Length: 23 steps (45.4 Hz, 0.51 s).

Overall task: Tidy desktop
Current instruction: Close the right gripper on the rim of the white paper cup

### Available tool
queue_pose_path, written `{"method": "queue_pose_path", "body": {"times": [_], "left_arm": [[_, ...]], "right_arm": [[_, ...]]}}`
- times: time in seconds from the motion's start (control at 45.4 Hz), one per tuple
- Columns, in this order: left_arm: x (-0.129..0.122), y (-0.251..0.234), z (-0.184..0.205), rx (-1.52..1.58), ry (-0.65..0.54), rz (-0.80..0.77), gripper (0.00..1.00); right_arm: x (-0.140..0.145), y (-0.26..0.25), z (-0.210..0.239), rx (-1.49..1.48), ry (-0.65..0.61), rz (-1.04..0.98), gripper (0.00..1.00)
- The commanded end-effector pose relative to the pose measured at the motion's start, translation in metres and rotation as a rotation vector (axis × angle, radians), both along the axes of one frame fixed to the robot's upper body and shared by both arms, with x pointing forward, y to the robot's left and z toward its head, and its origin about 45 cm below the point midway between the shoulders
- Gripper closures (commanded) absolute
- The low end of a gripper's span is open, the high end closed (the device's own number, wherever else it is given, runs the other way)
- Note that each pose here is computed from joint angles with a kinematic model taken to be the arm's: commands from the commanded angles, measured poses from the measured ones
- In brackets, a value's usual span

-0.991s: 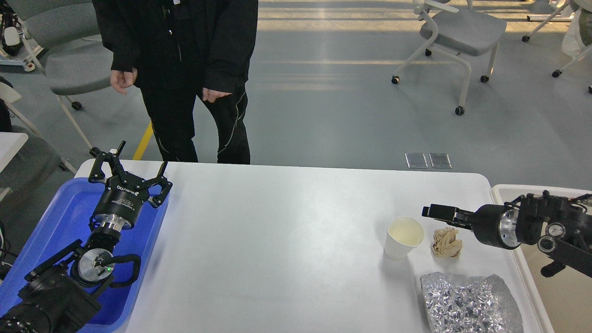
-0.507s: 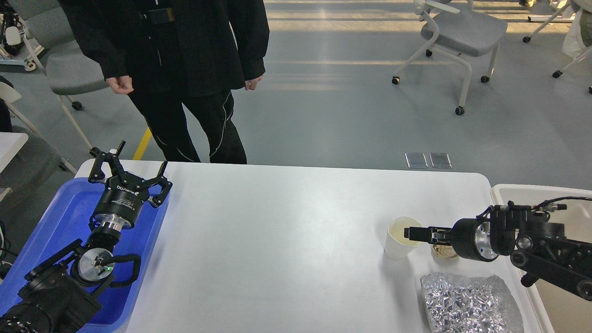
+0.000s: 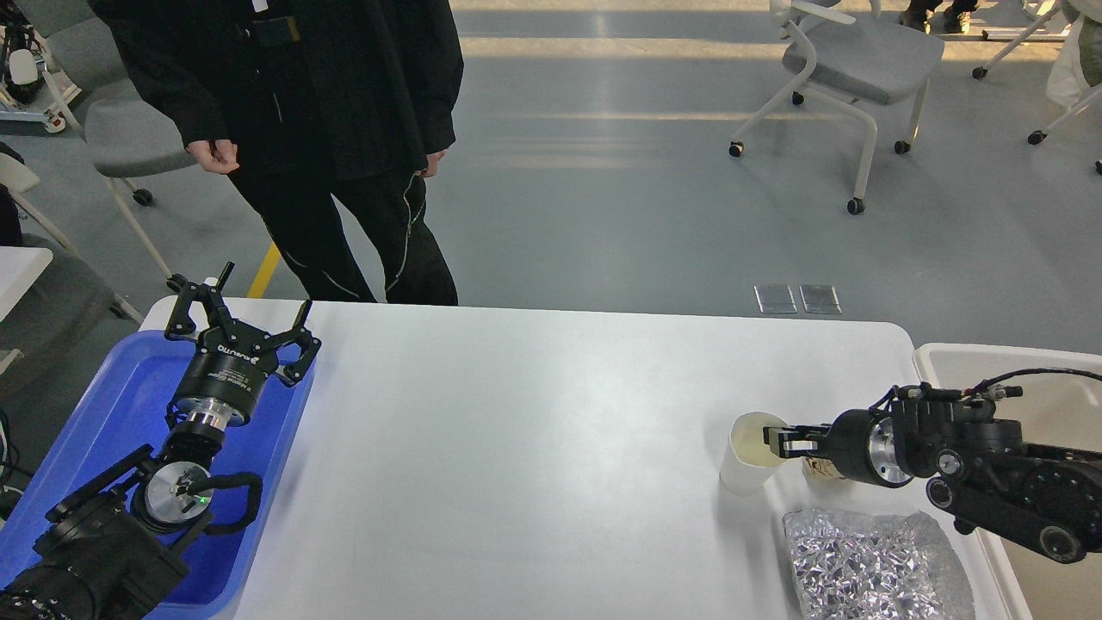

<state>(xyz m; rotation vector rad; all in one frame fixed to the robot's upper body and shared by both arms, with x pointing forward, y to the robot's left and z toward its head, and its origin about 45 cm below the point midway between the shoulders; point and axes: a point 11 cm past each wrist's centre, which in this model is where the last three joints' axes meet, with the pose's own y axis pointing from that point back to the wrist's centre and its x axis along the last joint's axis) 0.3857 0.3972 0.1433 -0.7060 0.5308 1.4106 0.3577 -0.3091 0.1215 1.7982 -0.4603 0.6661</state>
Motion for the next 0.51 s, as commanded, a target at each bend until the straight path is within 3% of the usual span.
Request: {"method": "queue_pose_path", "body": {"times": [0.0, 0.485], "left_arm": [[0.0, 0.0, 0.0, 0.0, 0.0, 0.0, 0.0], [0.0, 0.0, 0.0, 0.0, 0.0, 0.0, 0.0]], "right_arm": [[0.0071, -0.0014, 0.0056, -0.016, -0.029, 0.006, 1.0], [0.0062, -0.0054, 0.0083, -0.003, -0.006, -0.013, 1.0]]}}
